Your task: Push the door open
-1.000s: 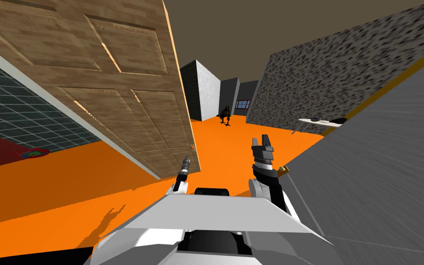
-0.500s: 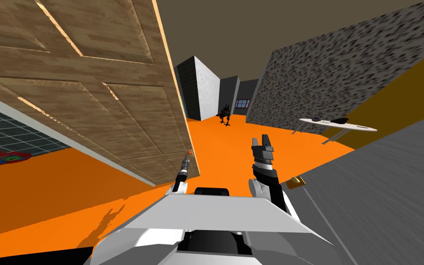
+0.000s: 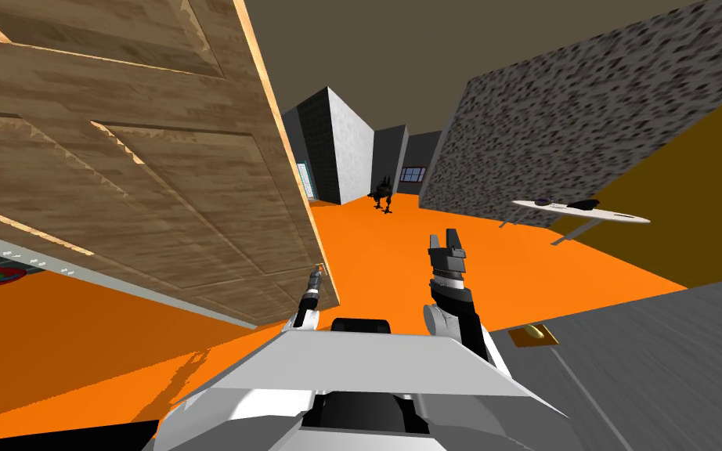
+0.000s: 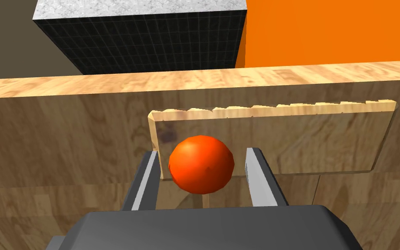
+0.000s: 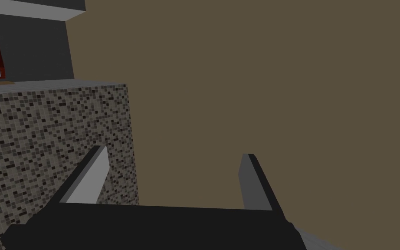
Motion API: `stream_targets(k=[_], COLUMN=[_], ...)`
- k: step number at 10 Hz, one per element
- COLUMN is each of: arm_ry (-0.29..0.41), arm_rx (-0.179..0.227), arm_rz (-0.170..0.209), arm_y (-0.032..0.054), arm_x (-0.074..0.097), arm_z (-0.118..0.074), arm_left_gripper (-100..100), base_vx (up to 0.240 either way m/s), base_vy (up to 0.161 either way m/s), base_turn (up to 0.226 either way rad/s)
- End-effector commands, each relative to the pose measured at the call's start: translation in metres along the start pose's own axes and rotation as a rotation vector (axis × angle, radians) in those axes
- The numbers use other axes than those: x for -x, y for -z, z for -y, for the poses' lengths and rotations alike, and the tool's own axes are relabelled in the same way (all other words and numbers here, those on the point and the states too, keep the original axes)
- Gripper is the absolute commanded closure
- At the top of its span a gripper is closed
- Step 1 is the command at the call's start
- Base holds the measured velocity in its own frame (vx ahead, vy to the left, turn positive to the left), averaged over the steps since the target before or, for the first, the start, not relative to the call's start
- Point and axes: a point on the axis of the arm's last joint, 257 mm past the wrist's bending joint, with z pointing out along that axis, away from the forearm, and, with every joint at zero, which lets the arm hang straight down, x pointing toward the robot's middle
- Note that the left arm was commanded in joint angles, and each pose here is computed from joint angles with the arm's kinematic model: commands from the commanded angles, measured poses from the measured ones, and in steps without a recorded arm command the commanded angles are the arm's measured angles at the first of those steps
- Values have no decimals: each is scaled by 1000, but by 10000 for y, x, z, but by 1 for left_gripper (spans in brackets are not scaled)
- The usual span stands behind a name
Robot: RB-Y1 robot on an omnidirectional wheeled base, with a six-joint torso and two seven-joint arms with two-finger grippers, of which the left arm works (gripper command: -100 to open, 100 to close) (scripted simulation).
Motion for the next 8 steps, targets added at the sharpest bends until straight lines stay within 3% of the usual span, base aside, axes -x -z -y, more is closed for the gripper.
stream_targets(k=[1, 5, 8], arm_ry=[0, 0, -6], arm_rx=[2, 2, 10], arm_rz=[0, 0, 43], arm_y=[1, 1, 3], arm_x=[3, 3, 204], arm_z=[-6, -6, -23], arm_left_gripper=[100, 100, 100], base_vx=[-39, -14, 146], base_vy=[-4, -2, -43], base_turn=[-14, 0, 52])
